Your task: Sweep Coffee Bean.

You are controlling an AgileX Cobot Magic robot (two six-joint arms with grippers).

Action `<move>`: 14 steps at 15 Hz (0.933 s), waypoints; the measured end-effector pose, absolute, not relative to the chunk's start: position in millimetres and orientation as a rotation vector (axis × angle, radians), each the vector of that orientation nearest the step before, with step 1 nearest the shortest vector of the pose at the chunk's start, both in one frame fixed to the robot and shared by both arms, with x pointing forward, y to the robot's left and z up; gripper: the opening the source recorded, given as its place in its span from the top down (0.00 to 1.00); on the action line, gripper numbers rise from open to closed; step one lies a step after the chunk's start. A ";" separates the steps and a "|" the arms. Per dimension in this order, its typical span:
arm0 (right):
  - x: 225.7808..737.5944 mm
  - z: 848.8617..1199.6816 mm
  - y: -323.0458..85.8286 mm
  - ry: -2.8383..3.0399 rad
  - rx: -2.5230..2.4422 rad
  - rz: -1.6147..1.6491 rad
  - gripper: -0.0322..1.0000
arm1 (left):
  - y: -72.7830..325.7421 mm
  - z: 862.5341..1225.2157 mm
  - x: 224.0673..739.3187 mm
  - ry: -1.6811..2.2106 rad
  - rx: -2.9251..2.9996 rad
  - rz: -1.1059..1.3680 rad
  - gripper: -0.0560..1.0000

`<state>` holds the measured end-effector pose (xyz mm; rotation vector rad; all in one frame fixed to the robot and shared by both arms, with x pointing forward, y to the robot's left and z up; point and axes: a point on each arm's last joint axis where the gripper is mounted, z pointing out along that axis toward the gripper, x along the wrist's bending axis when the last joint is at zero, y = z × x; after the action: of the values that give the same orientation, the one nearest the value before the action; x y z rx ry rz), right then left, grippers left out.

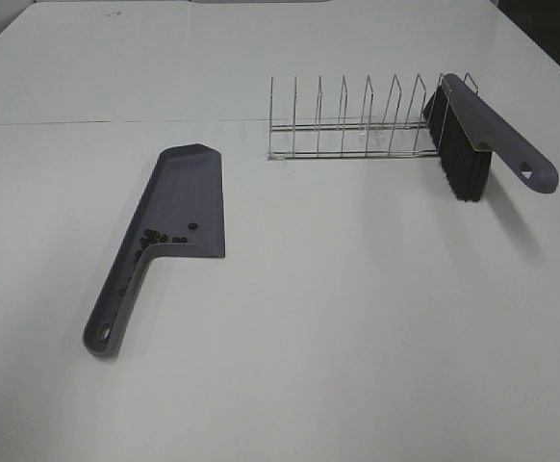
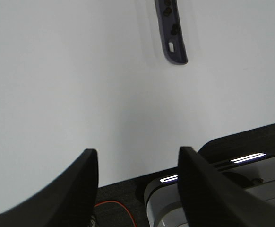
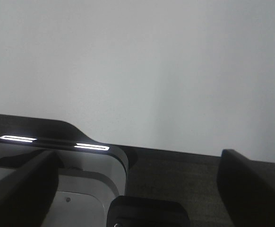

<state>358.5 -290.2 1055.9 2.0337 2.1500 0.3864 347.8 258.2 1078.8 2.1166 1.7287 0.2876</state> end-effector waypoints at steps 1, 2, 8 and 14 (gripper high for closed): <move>349.3 1054.5 -290.3 2.133 2.016 0.414 0.22 | 264.2 1072.9 334.6 1.714 2.107 0.316 0.50; 327.5 1051.5 -290.7 2.082 1.949 0.498 0.22 | 270.8 1068.3 320.6 1.678 2.095 0.359 0.50; 260.6 1052.0 -291.2 1.806 1.571 0.857 0.22 | 287.3 1053.9 279.5 1.383 1.989 0.593 0.50; 231.3 1054.0 -290.2 1.675 1.420 0.991 0.22 | 283.3 1047.6 272.2 1.240 2.053 0.575 0.50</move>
<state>231.3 -290.2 1054.0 1.4202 1.6749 0.9909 272.2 283.3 1047.6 2.0527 1.2395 0.5751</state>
